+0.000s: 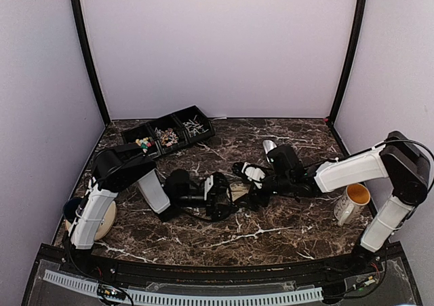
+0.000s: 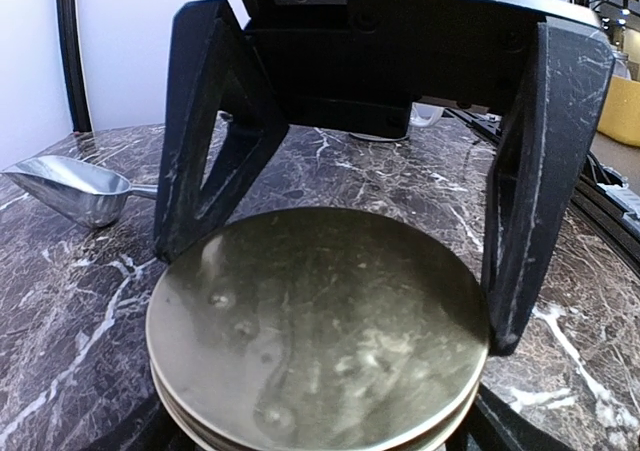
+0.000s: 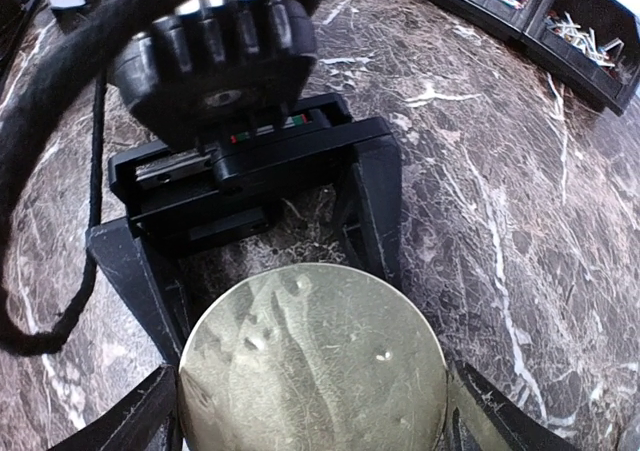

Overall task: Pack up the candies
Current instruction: Screw the box lid onto the packing box.

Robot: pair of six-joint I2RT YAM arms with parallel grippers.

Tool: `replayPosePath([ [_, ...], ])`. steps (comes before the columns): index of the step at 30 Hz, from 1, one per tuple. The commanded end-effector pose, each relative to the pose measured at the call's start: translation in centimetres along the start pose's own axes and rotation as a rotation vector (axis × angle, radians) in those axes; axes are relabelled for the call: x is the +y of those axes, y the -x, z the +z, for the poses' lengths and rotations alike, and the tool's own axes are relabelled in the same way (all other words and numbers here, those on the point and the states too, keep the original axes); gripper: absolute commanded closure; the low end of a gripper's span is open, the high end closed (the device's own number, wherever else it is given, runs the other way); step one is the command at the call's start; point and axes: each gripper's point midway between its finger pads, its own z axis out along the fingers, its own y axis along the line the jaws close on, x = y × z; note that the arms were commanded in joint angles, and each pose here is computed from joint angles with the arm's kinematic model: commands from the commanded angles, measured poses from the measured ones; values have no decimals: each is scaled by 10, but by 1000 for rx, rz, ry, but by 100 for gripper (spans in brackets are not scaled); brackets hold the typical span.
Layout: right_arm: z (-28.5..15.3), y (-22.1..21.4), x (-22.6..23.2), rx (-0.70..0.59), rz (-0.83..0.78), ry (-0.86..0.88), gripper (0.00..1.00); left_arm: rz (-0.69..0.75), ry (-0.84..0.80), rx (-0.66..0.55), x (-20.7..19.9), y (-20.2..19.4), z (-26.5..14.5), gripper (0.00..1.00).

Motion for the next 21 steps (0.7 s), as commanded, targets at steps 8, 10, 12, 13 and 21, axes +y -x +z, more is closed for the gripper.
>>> replayPosePath([
  [8,11,-3,0,30,265,-194,21,-166,59,212,-3,-79,-16,17],
  [10,7,-2,1,35,243,-194,18,-166,57,210,-4,-79,-16,17],
  [12,2,0,2,42,219,-191,14,-166,57,211,-4,-79,-16,17],
  [13,-1,2,3,44,214,-186,13,-167,56,211,-4,-79,-16,17],
  [21,-27,10,15,21,68,-67,3,-165,43,209,-6,-79,-16,17],
])
